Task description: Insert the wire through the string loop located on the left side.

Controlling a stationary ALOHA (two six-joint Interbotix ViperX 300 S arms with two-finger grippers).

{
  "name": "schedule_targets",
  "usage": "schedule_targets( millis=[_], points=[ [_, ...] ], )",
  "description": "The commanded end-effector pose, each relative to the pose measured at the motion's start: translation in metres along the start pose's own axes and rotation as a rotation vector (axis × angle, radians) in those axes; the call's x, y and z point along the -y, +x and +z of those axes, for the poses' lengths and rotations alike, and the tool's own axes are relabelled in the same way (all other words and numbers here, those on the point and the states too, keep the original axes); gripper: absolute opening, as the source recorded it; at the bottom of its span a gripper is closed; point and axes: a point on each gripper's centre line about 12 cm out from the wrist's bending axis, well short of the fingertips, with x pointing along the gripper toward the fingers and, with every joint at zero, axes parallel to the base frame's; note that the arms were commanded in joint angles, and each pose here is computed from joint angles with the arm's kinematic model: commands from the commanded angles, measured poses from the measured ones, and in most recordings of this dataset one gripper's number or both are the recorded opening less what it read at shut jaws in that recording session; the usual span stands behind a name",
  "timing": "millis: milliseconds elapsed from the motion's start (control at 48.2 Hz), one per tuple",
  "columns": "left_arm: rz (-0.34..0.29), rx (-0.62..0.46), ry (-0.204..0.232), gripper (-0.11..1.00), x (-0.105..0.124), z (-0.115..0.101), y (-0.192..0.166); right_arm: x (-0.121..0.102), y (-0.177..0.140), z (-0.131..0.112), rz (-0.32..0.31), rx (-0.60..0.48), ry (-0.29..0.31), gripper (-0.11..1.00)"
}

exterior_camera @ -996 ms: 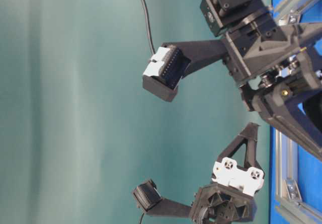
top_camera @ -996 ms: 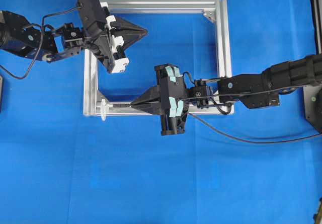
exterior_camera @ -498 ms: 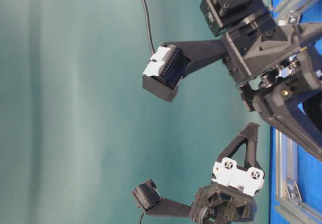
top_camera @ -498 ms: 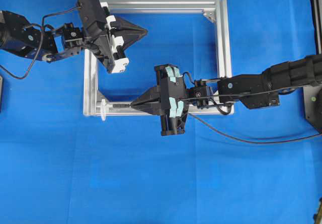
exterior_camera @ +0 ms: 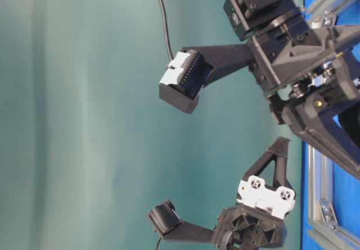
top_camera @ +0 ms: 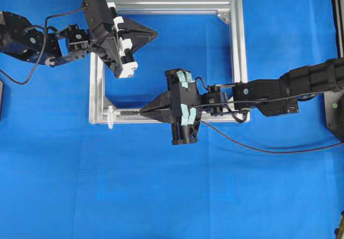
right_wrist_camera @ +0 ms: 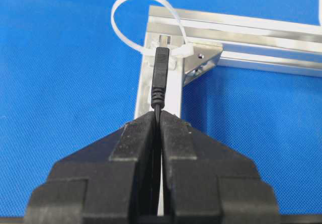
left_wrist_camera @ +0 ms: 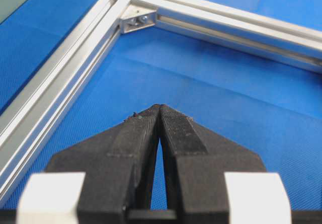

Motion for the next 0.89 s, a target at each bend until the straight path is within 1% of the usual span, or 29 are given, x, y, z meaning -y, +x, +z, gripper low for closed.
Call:
schedule_targets(
  millis=[0, 871],
  points=[
    [-0.004, 0.043, 0.000, 0.00, 0.0006, 0.0144, -0.0023, -0.0024, 0.0001, 0.0142, 0.007, 0.042, -0.003, 0.00],
    [0.002, 0.043, -0.002, 0.00, -0.0017, 0.0145, -0.0022, -0.0032, 0.0003, 0.0148, 0.008, 0.044, -0.003, 0.00]
  ],
)
